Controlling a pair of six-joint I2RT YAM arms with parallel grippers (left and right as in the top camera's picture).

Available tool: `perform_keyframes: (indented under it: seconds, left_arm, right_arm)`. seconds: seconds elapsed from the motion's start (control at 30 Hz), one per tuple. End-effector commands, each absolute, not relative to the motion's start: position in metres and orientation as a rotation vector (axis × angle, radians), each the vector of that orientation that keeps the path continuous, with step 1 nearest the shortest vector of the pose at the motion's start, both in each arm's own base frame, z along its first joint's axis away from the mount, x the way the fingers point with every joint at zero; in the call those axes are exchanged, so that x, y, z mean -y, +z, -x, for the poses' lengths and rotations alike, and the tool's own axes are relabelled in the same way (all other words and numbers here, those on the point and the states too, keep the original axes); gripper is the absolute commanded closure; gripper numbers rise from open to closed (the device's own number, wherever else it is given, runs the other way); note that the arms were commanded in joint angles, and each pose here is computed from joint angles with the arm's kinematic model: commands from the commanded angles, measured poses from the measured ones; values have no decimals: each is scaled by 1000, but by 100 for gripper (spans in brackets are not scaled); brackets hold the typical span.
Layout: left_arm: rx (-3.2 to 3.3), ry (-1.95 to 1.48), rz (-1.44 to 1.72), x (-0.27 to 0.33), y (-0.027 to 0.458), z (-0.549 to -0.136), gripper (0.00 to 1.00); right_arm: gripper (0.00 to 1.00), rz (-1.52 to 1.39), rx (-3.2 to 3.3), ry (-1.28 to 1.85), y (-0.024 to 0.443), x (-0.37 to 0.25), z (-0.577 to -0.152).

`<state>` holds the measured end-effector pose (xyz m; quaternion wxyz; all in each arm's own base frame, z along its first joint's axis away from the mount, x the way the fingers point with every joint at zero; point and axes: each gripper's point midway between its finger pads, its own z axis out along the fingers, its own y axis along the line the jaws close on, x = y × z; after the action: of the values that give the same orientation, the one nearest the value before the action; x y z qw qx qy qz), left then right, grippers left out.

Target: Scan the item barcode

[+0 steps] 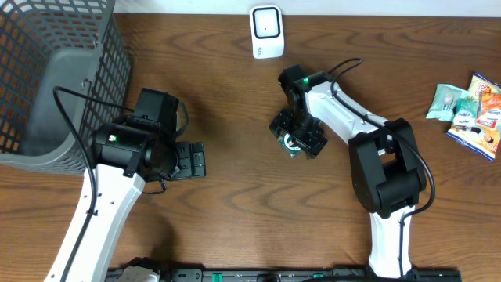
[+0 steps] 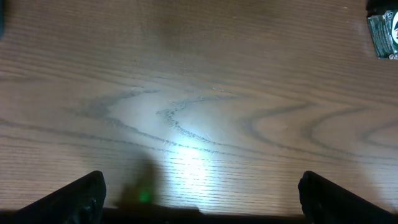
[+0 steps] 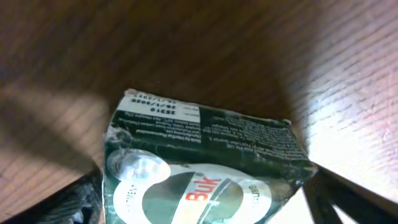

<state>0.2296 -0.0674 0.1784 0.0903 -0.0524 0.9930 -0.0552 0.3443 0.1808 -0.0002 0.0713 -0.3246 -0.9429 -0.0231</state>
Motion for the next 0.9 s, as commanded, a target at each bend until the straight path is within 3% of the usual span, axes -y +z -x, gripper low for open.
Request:
perform_keyframes:
  seconds: [0.0,0.1,0.3,0.4,0.67,0.87]
  left_arm:
    - [-2957,-176,173,68,178,-229,2]
    - [-2957,-175,173,68,178,-229,2]
    - [-2957,-175,173,68,178,-229,2]
    - [-2957,-175,173,68,178,-229,2]
    - [-2957,-176,173,68,178,-229,2]
    - [-2957,-175,173,68,178,-229,2]
  right_arm:
    - [12,841,2893,-40,-3,-174,-344]
    - [22,705,2929,-48,-3,-176,-343]
    - [24,400,2994,-128,5,-184,-347]
    - [34,141,3053,-180,20,-190,-357]
    - [33,-689,3048,-162,58,-204,-362]
    - [28,-712,3052,1,57,-194,-361]
